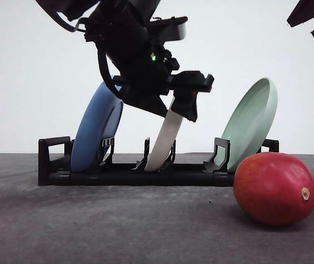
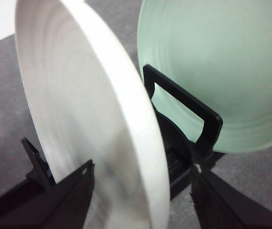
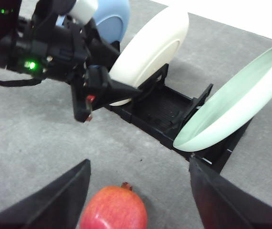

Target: Place pomegranate in white plate

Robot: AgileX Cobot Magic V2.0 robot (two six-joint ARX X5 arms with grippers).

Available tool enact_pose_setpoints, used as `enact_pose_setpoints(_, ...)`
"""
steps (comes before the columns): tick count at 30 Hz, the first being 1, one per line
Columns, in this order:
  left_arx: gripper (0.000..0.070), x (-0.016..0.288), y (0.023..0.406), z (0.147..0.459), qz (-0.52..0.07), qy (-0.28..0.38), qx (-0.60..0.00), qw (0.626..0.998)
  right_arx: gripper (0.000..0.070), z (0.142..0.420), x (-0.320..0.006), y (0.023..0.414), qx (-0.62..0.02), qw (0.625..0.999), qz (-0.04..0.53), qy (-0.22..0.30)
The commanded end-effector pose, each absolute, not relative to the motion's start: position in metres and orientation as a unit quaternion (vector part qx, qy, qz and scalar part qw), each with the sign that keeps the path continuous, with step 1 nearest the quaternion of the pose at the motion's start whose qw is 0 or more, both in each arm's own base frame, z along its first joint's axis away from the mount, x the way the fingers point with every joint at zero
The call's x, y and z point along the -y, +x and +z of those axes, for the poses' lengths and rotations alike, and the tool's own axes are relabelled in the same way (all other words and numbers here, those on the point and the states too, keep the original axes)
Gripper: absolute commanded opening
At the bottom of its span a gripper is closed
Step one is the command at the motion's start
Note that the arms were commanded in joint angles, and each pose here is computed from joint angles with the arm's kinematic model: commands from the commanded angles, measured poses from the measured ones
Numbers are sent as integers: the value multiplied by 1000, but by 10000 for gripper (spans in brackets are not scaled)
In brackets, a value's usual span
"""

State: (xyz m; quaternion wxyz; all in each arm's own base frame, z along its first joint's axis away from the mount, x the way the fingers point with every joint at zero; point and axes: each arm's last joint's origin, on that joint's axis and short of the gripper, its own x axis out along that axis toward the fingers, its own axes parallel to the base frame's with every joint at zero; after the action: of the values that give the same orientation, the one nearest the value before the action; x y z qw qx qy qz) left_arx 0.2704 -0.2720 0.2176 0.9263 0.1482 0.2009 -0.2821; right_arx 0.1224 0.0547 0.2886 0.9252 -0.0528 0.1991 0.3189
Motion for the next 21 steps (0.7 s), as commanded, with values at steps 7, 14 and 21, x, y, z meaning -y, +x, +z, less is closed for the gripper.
enact_pose_setpoints(7, 94, 279, 272, 220, -284, 134, -196, 929, 418, 294, -56, 122, -191, 927, 319, -47)
enact_pose_setpoints(14, 0, 276, 268, 231, -277, 87, -201, 936, 418, 294, -56, 122, -191, 927, 319, -47)
enact_pose_setpoints(21, 0, 269, 261, 254, -275, 46, -185, 942, 418, 294, -56, 122, -191, 927, 319, -47)
